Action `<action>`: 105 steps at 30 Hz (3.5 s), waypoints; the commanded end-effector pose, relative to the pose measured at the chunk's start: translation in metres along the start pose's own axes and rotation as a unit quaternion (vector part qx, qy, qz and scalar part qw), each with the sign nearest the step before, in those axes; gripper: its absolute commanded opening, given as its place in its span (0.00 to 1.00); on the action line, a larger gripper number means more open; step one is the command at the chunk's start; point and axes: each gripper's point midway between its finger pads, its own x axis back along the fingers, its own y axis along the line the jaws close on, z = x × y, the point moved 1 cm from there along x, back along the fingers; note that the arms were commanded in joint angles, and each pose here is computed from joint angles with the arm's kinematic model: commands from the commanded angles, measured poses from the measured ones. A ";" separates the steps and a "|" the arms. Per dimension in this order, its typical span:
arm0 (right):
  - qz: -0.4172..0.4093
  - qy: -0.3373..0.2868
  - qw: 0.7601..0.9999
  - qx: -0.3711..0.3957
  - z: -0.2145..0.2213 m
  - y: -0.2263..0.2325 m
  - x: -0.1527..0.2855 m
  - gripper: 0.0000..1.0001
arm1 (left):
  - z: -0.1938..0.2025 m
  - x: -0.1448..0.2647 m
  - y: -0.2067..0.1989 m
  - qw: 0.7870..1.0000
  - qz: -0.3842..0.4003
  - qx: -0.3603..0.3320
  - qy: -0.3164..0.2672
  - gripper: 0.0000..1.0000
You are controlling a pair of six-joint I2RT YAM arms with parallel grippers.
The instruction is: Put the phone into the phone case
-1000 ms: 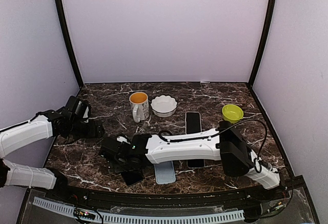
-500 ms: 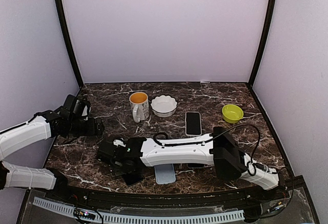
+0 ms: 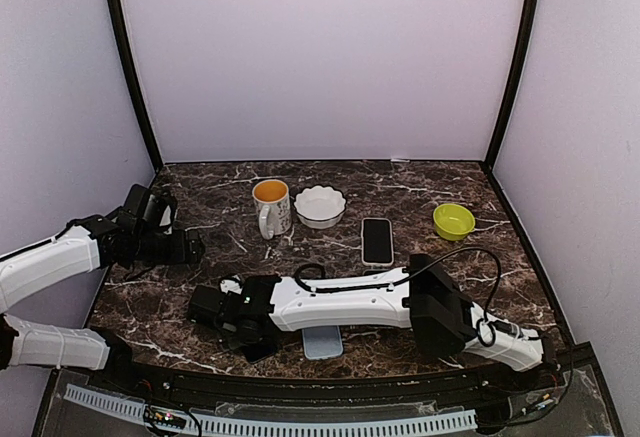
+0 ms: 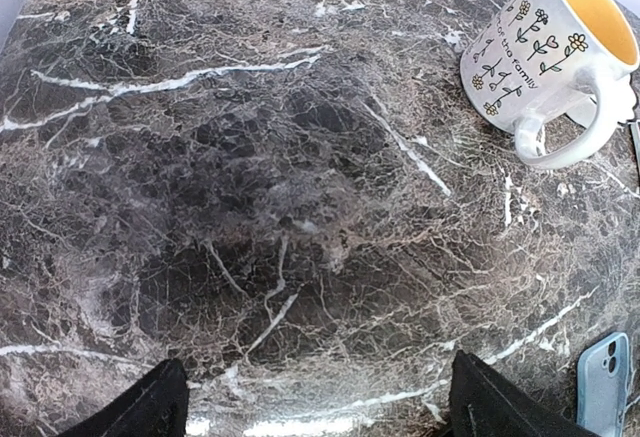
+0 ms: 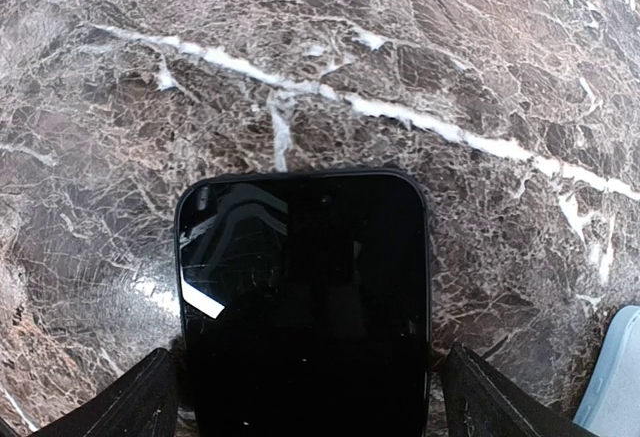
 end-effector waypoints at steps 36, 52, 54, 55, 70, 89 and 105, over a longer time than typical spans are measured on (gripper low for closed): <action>0.000 -0.202 0.971 -0.126 -0.071 -0.075 0.119 0.07 | -0.006 -0.001 -0.001 1.000 0.012 -0.015 -0.012 0.90; 0.060 -0.163 0.969 -0.177 -0.006 -0.123 0.080 0.00 | -0.006 -0.001 -0.006 0.999 0.029 -0.018 -0.014 0.90; 0.075 -0.154 0.970 -0.173 0.000 -0.125 0.075 0.00 | -0.006 -0.001 -0.007 0.999 0.031 -0.018 -0.014 0.90; 0.081 -0.149 0.971 -0.171 0.003 -0.126 0.074 0.00 | -0.005 -0.001 -0.007 0.999 0.031 -0.018 -0.013 0.90; 0.135 -0.111 0.976 -0.128 0.033 -0.123 0.047 0.00 | -0.005 -0.001 -0.009 0.999 0.039 -0.020 -0.014 0.90; 0.134 -0.123 0.975 -0.129 0.043 -0.133 0.053 0.00 | -0.004 -0.002 -0.012 0.999 0.046 -0.021 -0.011 0.90; 0.110 -0.131 0.983 -0.070 0.038 -0.131 0.035 0.00 | -0.004 -0.002 -0.011 0.999 0.044 -0.022 -0.013 0.90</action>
